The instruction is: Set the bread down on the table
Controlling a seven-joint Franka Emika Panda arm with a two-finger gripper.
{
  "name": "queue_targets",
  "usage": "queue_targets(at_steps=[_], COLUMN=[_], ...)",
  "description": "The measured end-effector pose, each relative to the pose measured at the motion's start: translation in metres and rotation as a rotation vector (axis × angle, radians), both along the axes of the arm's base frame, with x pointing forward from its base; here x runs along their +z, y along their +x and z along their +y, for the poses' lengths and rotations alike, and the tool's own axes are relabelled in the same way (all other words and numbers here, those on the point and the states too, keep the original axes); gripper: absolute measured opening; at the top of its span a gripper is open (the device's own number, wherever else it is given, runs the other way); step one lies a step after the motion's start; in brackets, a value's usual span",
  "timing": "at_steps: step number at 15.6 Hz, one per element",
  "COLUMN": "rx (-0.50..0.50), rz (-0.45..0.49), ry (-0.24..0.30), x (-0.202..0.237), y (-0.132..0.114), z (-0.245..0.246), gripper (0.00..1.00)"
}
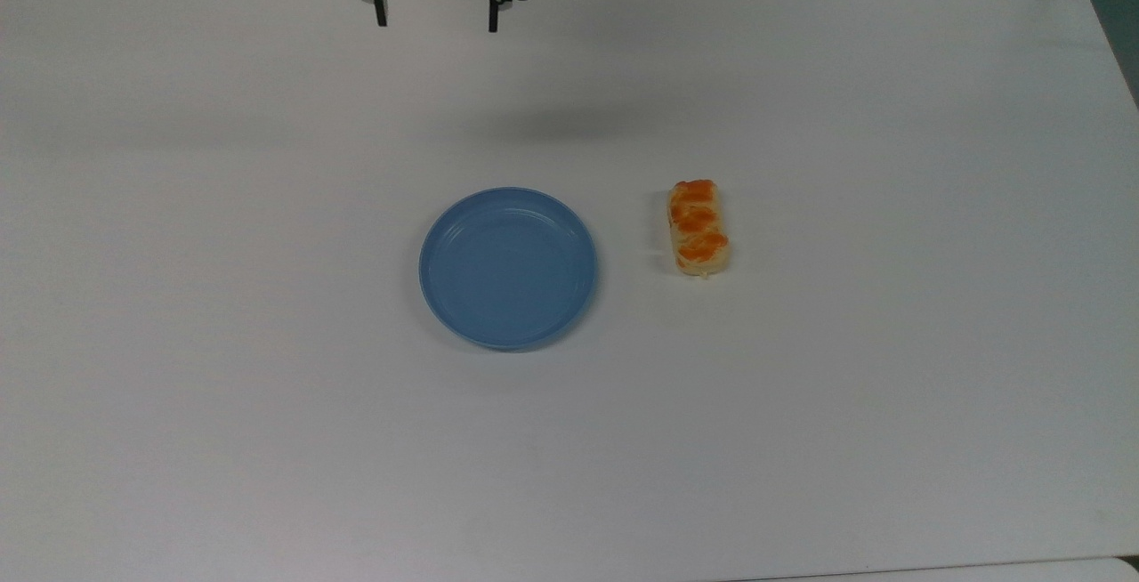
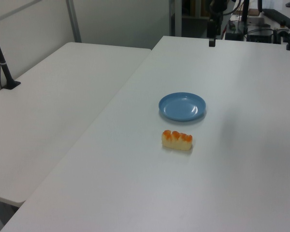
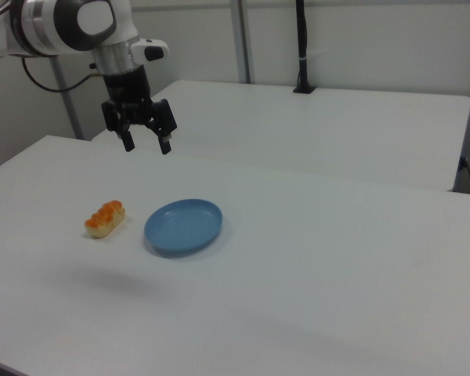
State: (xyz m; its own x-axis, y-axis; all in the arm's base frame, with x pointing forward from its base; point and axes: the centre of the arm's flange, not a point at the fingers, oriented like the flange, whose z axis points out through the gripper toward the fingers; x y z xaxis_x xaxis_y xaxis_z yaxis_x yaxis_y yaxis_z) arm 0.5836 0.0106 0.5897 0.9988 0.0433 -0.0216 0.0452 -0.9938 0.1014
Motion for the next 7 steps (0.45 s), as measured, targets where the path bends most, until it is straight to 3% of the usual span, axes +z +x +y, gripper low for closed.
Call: queue_targets(at_steps=[7], rx=[-0.036], rz=[-0.019], ry=[-0.003], x=[0.017], y=[-0.009], z=[-0.02], gripper=[1.0])
